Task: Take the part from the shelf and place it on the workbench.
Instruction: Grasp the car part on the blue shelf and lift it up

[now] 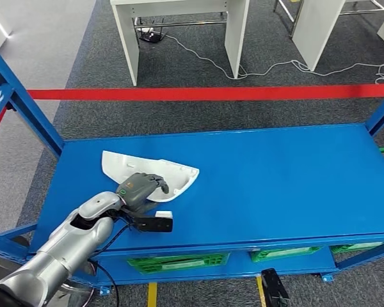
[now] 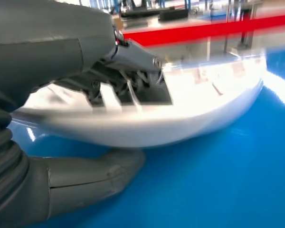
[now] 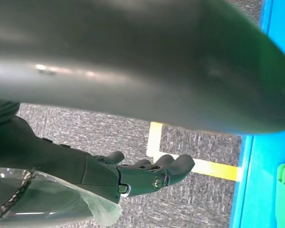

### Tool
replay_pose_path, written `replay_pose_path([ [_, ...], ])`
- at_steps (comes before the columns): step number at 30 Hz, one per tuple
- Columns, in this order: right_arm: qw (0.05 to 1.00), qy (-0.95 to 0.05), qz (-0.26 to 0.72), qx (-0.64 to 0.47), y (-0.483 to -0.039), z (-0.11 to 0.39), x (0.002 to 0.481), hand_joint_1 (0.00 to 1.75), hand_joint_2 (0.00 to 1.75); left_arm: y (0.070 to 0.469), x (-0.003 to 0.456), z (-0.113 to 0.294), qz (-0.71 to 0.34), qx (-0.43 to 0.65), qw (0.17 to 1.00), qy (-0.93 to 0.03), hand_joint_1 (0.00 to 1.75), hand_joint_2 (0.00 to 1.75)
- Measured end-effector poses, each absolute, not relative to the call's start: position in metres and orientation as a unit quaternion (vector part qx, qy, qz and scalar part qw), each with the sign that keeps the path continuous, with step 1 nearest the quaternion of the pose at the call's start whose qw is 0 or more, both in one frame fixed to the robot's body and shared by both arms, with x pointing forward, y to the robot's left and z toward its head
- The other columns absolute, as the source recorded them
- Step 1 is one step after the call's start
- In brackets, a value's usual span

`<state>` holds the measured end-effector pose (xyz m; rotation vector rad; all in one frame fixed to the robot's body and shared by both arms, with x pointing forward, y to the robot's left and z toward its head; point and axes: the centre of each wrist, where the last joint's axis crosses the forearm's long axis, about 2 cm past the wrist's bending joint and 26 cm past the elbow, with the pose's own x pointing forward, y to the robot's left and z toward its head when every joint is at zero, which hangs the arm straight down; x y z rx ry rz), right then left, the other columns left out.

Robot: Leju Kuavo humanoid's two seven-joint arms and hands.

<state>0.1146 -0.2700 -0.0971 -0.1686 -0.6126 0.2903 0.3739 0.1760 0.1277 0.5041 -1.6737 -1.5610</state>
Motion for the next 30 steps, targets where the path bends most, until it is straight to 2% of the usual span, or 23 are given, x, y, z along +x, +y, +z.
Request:
replay_pose_path([
  [20, 0.94, -0.3, 0.139, -0.089, -0.277, -0.098, 0.111, 0.0, 0.0, 0.185, 0.379, 0.131, -0.616, 0.201, 0.396, -0.65, 1.75, 1.75],
  [30, 0.939, -0.301, 0.141, -0.09, -0.278, -0.098, 0.113, 0.0, 0.0, 0.199, 0.387, 0.136, -0.617, 0.135, 0.429, -0.646, 1.75, 1.75],
])
